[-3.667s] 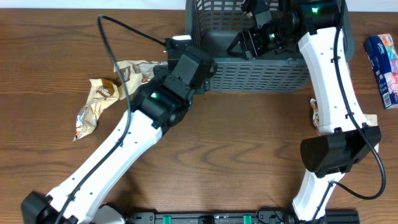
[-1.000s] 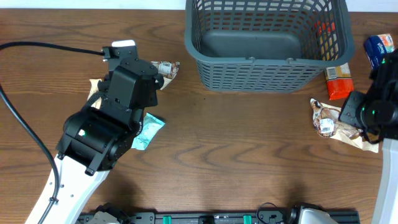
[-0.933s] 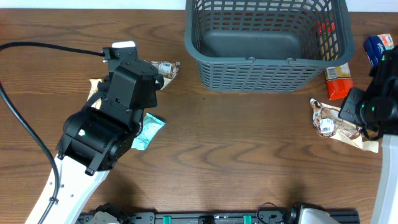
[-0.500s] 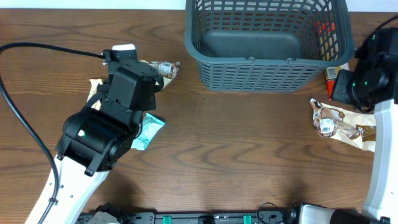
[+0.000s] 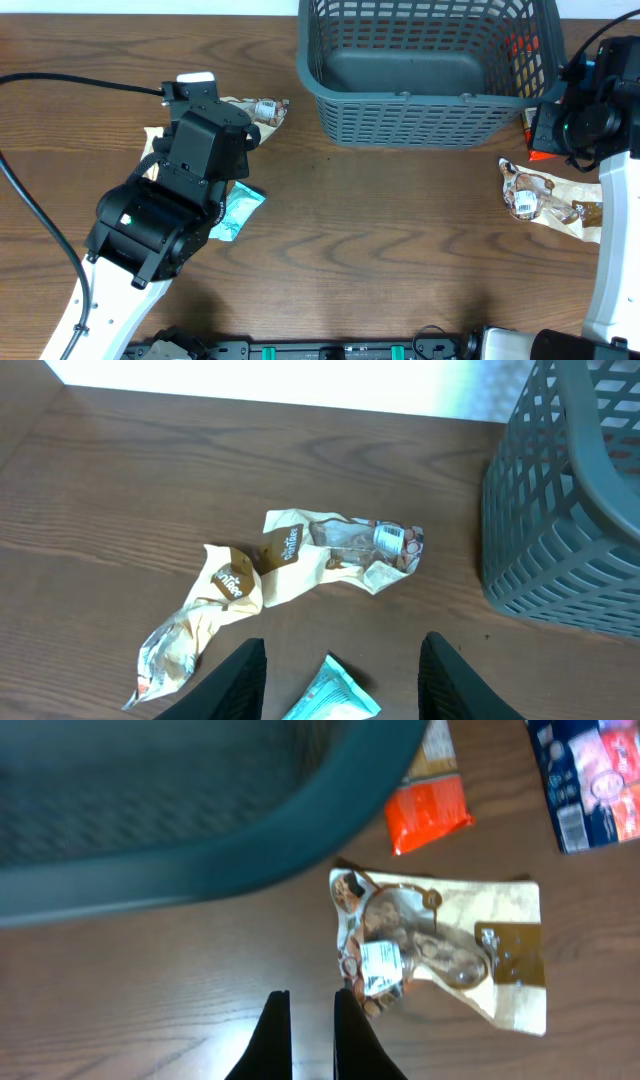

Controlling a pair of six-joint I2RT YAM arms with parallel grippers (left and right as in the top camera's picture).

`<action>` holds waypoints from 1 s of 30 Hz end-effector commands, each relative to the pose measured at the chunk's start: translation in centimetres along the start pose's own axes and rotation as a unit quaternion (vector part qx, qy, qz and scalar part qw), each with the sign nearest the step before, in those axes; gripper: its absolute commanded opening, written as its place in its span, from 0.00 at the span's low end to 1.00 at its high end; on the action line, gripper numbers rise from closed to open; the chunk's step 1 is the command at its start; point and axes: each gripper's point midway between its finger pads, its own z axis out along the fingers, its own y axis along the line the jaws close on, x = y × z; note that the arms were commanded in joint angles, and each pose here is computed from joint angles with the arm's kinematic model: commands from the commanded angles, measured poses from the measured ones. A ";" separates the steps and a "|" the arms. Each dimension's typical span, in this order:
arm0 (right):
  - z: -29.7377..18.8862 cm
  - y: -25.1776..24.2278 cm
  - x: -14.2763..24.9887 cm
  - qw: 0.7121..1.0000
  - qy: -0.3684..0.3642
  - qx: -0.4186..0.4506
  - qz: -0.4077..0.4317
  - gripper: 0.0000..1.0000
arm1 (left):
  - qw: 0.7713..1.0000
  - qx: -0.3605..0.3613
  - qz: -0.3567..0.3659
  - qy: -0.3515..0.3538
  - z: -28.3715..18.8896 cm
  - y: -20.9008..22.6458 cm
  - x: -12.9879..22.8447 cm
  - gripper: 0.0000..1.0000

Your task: Pack container

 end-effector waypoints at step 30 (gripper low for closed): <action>2.7 0.9 -2.4 0.999 -0.017 -0.032 -0.041 0.01 | 1.000 -0.012 0.007 -0.001 -0.8 0.9 -0.1 0.39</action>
